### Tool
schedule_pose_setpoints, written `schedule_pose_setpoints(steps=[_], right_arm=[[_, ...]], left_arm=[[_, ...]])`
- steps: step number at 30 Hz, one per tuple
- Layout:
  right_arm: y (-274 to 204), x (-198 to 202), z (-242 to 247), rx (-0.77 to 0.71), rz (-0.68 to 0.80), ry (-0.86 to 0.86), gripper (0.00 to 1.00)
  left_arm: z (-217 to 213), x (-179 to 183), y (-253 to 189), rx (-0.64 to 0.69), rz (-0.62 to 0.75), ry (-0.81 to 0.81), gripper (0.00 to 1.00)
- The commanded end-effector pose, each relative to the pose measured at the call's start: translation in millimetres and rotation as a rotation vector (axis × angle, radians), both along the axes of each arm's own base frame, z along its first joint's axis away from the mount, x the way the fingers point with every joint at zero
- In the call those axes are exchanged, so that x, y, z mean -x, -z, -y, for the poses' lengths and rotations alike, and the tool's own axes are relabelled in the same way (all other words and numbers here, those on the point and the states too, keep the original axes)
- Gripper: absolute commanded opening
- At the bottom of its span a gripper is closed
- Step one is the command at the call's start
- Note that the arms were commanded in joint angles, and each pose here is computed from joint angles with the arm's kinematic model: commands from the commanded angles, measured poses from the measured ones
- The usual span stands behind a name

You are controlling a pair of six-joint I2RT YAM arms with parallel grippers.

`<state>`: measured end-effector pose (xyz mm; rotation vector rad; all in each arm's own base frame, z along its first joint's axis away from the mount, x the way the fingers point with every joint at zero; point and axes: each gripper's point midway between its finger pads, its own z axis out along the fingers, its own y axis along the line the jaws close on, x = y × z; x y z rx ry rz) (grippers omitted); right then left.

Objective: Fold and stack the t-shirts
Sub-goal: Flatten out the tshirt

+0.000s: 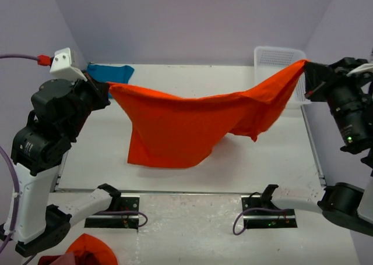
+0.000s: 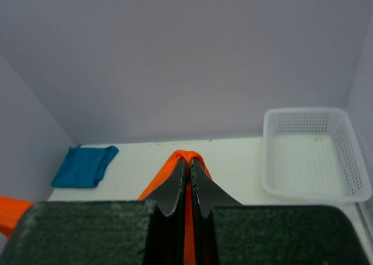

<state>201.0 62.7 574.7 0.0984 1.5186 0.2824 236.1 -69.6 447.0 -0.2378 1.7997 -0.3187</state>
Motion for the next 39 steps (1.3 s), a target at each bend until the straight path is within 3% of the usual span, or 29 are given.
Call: schedule_pose_setpoints(steps=[1, 3, 5, 7, 9, 11, 12, 14, 15, 17, 21, 27, 33, 34, 37, 39], right_arm=[[-31, -1, 20, 0.115, 0.102, 0.077, 0.0], [-40, -14, 8, 0.167, 0.126, 0.084, 0.0], [-44, -37, -7, 0.207, 0.127, 0.094, 0.0], [-47, -59, -11, 0.206, 0.138, 0.09, 0.0], [-40, -98, -22, 0.199, 0.113, 0.067, 0.0], [-17, -144, -39, 0.218, 0.053, 0.026, 0.0], [-9, -164, -29, 0.227, 0.03, 0.043, 0.0], [12, -204, -40, 0.213, -0.013, -0.008, 0.0], [17, -218, -31, 0.218, -0.02, 0.005, 0.0], [27, -246, -25, 0.225, -0.027, 0.018, 0.0], [18, -262, -25, 0.271, 0.038, 0.007, 0.0], [-16, -246, -18, 0.272, 0.137, 0.028, 0.0], [-30, -189, -10, 0.271, 0.141, 0.029, 0.0], [-47, -158, -4, 0.263, 0.19, 0.039, 0.0], [-38, -122, -4, 0.261, 0.162, 0.031, 0.0], [-50, -76, -4, 0.24, 0.206, 0.002, 0.0]], left_arm=[[-16, -19, -19, -0.132, 0.021, -0.084, 0.0], [-10, -37, -22, -0.159, 0.014, -0.071, 0.0], [12, -78, -8, -0.163, -0.032, 0.022, 0.0], [3, -125, 9, -0.157, -0.078, -0.003, 0.0], [0, -169, 33, -0.116, -0.144, 0.072, 0.0], [-11, -195, 23, -0.108, -0.124, 0.07, 0.0], [-27, -224, 50, -0.098, -0.188, 0.058, 0.0], [-50, -246, 38, -0.077, -0.155, 0.066, 0.0], [-58, -271, 63, -0.069, -0.199, 0.07, 0.0], [-78, -288, 56, -0.028, -0.146, 0.092, 0.0], [-95, -317, 50, 0.056, -0.044, 0.177, 0.0], [-83, -299, -23, 0.112, 0.174, 0.3, 0.0], [-66, -247, -59, 0.104, 0.212, 0.335, 0.0], [-64, -238, -62, 0.087, 0.216, 0.337, 0.0], [-57, -195, -75, 0.038, 0.217, 0.332, 0.0], [-46, -156, -85, 0.016, 0.241, 0.341, 0.0]])
